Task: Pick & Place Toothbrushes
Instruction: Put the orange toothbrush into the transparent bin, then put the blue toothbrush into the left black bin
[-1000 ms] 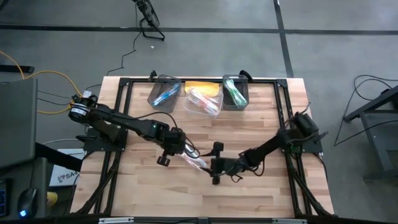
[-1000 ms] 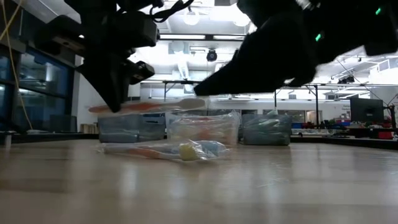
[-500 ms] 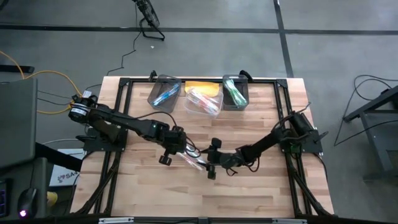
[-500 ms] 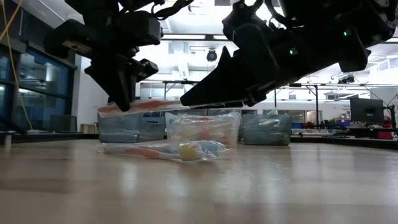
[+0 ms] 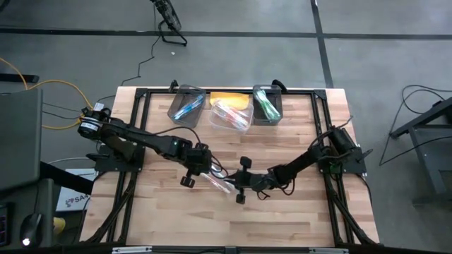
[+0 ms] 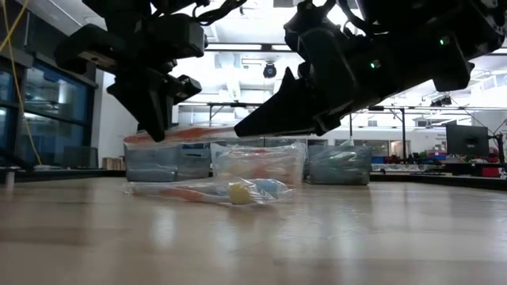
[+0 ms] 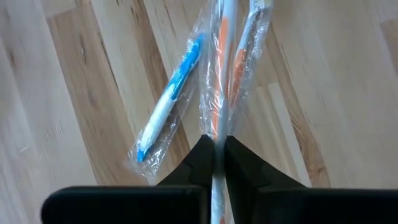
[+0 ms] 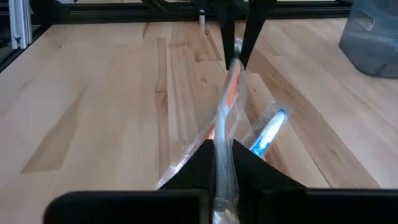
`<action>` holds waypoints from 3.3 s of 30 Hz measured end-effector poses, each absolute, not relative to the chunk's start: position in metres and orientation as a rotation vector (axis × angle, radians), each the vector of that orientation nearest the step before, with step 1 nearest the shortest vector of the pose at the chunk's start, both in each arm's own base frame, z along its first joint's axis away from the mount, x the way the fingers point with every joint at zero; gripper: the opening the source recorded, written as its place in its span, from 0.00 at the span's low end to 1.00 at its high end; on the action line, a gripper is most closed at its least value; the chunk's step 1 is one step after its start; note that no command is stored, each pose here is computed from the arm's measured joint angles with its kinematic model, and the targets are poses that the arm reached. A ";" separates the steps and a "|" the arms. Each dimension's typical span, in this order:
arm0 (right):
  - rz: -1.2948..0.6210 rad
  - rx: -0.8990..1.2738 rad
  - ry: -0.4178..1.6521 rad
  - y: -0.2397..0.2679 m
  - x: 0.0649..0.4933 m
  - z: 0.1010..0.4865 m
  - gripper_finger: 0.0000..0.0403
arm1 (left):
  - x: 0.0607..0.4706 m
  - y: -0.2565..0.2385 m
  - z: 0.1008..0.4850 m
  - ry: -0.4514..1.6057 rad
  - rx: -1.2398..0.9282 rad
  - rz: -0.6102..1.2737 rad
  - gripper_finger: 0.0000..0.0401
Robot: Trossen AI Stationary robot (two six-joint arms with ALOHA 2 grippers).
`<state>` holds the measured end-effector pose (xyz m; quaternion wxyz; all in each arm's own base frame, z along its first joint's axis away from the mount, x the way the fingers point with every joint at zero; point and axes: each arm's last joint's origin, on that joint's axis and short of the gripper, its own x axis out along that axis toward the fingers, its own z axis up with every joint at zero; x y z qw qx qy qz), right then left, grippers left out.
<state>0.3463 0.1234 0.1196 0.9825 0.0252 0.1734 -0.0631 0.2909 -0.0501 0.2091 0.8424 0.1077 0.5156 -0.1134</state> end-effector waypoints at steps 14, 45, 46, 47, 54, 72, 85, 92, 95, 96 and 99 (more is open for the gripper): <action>-0.177 0.065 0.410 0.119 0.343 0.118 0.04 | 0.266 -0.043 0.221 1.216 0.264 -0.123 0.35; -0.608 0.222 0.511 -0.082 0.318 0.188 0.05 | 0.229 -0.035 0.205 1.075 0.116 0.003 0.34; -0.605 0.233 0.515 -0.083 0.318 0.187 0.05 | 0.230 -0.035 0.206 1.069 0.115 0.002 0.34; -0.608 0.242 0.512 -0.085 0.319 0.184 0.05 | 0.230 -0.036 0.206 1.060 0.114 0.002 0.34; -0.604 0.261 0.502 -0.087 0.325 0.175 0.07 | 0.232 -0.036 0.207 1.046 0.112 0.001 0.34; -0.622 0.341 0.549 -0.087 0.315 0.179 0.56 | 0.232 -0.036 0.207 1.040 0.110 0.000 0.34; -0.584 0.364 0.586 -0.061 0.286 0.221 0.61 | 0.240 -0.037 0.211 0.954 0.140 -0.031 0.34; -0.487 0.366 0.658 -0.020 0.283 0.221 0.61 | 0.252 -0.040 0.206 0.905 0.298 -0.145 0.35; -0.450 0.367 0.664 -0.002 0.283 0.220 0.61 | 0.259 -0.042 0.199 0.896 0.322 -0.220 0.37; -0.447 0.363 0.661 0.004 0.283 0.220 0.61 | 0.262 -0.043 0.197 0.885 0.329 -0.234 0.38; -0.442 0.352 0.649 0.018 0.282 0.221 0.61 | 0.268 -0.044 0.189 0.892 0.346 -0.244 0.43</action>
